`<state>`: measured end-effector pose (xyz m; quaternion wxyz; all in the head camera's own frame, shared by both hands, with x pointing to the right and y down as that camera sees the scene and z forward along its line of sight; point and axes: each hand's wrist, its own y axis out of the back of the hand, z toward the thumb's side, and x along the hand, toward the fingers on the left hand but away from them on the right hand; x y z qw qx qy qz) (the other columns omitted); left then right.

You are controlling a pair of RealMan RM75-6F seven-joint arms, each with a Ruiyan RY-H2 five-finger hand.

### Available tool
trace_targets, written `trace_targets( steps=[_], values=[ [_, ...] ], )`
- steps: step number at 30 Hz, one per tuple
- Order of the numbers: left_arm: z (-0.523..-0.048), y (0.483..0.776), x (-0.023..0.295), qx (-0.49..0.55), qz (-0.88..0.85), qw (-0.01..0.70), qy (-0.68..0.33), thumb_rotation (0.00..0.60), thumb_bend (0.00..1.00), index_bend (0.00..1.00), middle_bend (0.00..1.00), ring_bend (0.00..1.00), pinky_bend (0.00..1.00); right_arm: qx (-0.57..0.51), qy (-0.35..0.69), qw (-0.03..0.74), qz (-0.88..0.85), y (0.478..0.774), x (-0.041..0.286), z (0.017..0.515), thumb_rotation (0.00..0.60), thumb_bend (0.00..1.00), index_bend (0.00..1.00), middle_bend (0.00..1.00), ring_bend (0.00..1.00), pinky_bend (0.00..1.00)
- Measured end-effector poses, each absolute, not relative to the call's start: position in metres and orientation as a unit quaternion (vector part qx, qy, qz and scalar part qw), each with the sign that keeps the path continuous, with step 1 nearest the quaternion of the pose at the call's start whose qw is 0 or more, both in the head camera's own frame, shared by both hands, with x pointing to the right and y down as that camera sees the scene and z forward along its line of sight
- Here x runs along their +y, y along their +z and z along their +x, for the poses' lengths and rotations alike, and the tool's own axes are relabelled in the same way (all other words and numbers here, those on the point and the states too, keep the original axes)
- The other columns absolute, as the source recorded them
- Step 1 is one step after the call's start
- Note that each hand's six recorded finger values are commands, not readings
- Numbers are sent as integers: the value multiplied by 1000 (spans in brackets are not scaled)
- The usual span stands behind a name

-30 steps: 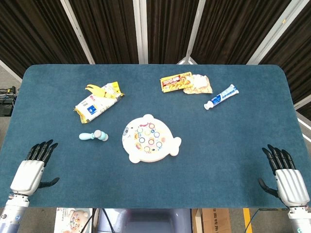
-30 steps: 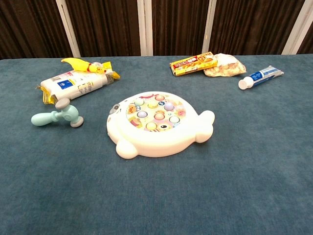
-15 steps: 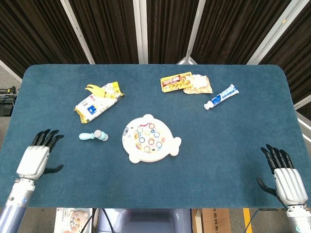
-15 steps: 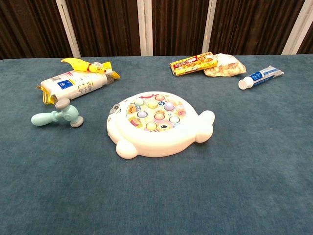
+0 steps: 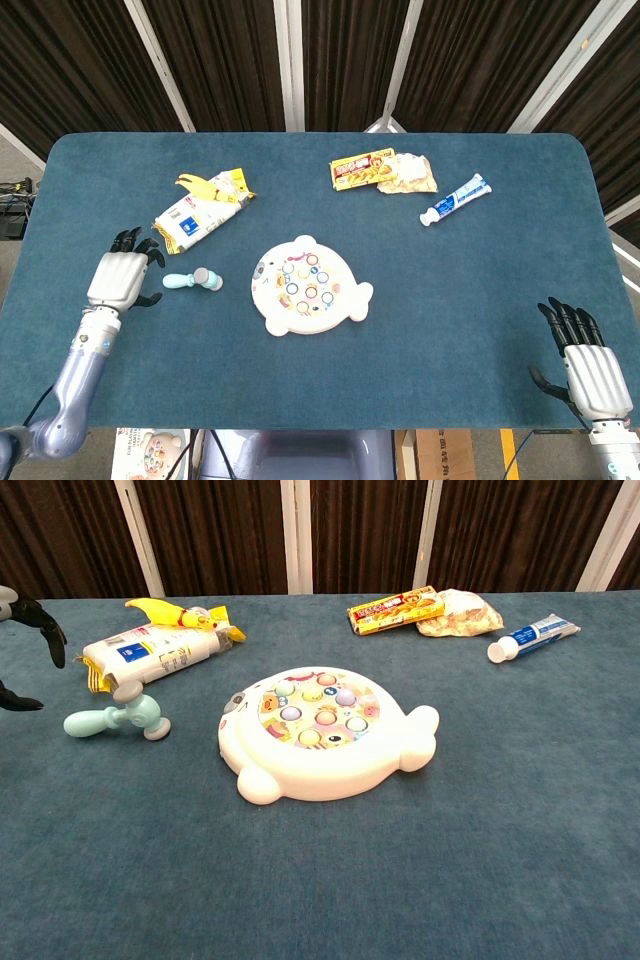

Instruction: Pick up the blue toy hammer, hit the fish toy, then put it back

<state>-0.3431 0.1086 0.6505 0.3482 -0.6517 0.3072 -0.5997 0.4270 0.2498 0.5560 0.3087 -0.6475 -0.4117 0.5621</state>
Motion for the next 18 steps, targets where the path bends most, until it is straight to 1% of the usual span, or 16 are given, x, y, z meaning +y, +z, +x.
trace_targets(
  steps=[3, 5, 12, 18],
  values=[
    [-334, 660, 106, 302, -654, 345, -602, 600, 406, 477, 225, 0, 0, -414, 563, 306, -647, 556, 249, 428, 600, 307, 0, 0, 0, 0],
    [-330, 665, 105, 299, -655, 344, -603, 600, 422, 483, 229, 0, 0, -414, 563, 306, -646, 556, 249, 429, 600, 306, 0, 0, 0, 0],
    [-317, 679, 102, 295, -659, 331, -608, 600, 437, 488, 234, 0, 0, -417, 563, 304, -645, 556, 248, 431, 600, 306, 0, 0, 0, 0],
    [-304, 685, 101, 291, -664, 329, -605, 600, 438, 489, 236, 0, 0, -420, 562, 302, -646, 556, 247, 431, 600, 307, 0, 0, 0, 0]
  ],
)
